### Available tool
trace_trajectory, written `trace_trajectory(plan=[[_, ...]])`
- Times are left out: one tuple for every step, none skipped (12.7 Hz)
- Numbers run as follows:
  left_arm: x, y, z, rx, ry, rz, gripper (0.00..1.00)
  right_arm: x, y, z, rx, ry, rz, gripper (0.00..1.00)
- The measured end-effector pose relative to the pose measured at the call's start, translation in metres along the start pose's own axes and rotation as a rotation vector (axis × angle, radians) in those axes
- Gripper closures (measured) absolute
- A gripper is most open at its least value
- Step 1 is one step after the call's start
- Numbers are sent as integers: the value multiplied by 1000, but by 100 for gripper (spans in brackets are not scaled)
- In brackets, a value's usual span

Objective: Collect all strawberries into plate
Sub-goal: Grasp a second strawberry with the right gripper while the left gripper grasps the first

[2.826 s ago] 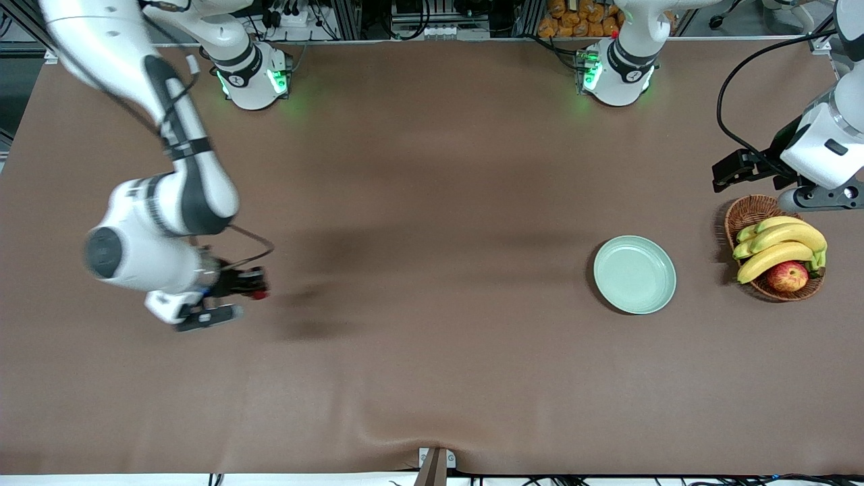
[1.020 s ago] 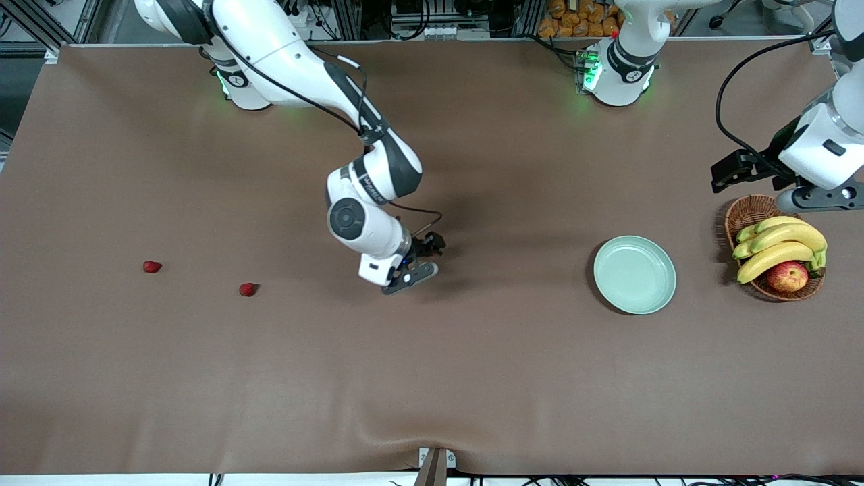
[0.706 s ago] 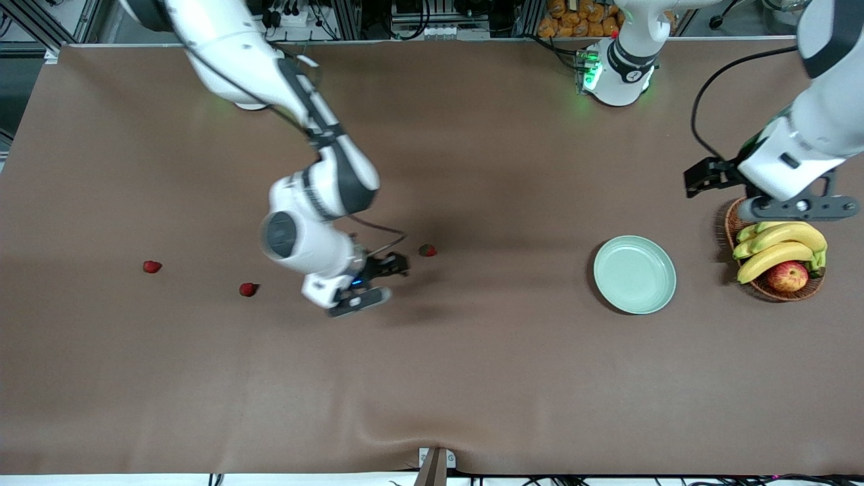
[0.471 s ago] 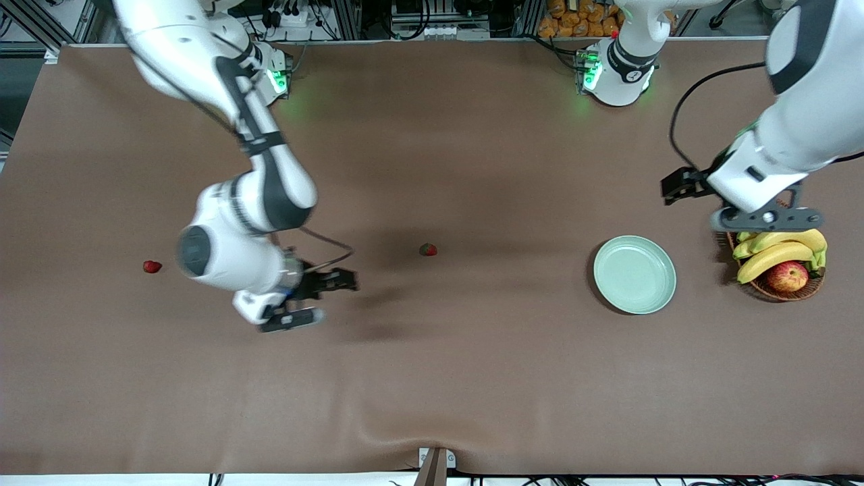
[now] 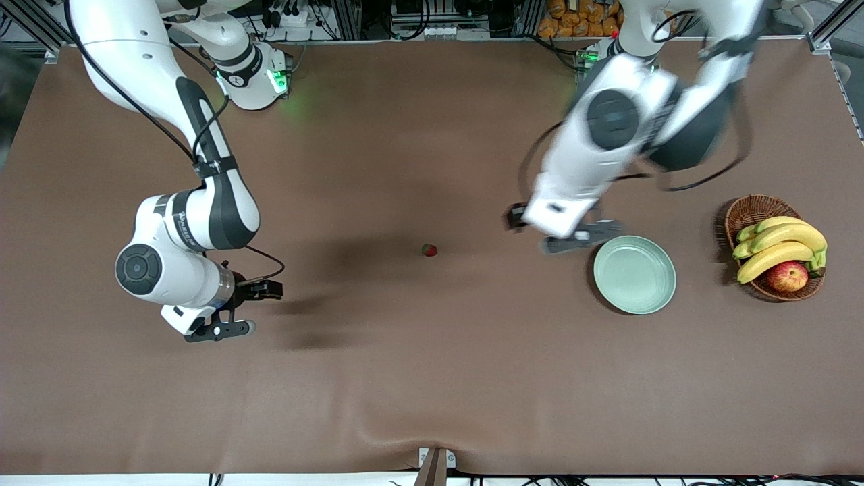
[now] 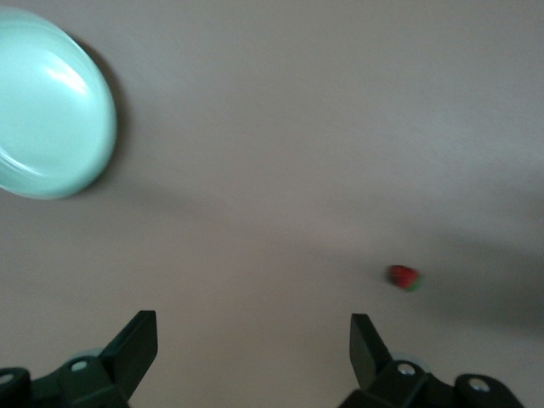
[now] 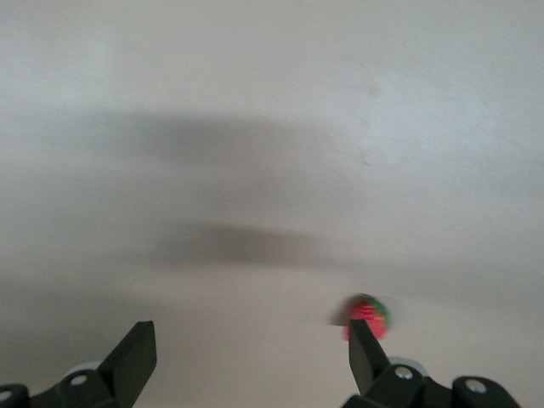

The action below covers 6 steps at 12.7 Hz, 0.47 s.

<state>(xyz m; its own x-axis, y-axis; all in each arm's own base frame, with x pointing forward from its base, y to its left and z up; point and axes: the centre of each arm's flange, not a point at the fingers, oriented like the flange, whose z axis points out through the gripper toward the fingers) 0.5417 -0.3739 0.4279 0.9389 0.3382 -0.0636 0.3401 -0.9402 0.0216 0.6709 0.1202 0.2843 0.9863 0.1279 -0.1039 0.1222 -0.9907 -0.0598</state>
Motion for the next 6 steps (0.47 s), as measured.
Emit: trace_trajectory(plan=[[-18,27,30,-18,-7,-85,0,-1,9,11,-9,-17,9,0],[-34,49,59,-32,-14,-171,0,-1,19,22,-15,-30,20,0],[-49,67,89,-31,-11,-252,0,-1,29,33,-22,-37,32,0],[-60,80,117,-24,-3,-331,0,-1,40,43,-27,-43,45,0],[-66,91,139,-30,1,-422,0,-1,51,51,-31,-51,58,0],[-69,102,155,-48,0,-515,0,-2,60,58,-34,-62,69,0]])
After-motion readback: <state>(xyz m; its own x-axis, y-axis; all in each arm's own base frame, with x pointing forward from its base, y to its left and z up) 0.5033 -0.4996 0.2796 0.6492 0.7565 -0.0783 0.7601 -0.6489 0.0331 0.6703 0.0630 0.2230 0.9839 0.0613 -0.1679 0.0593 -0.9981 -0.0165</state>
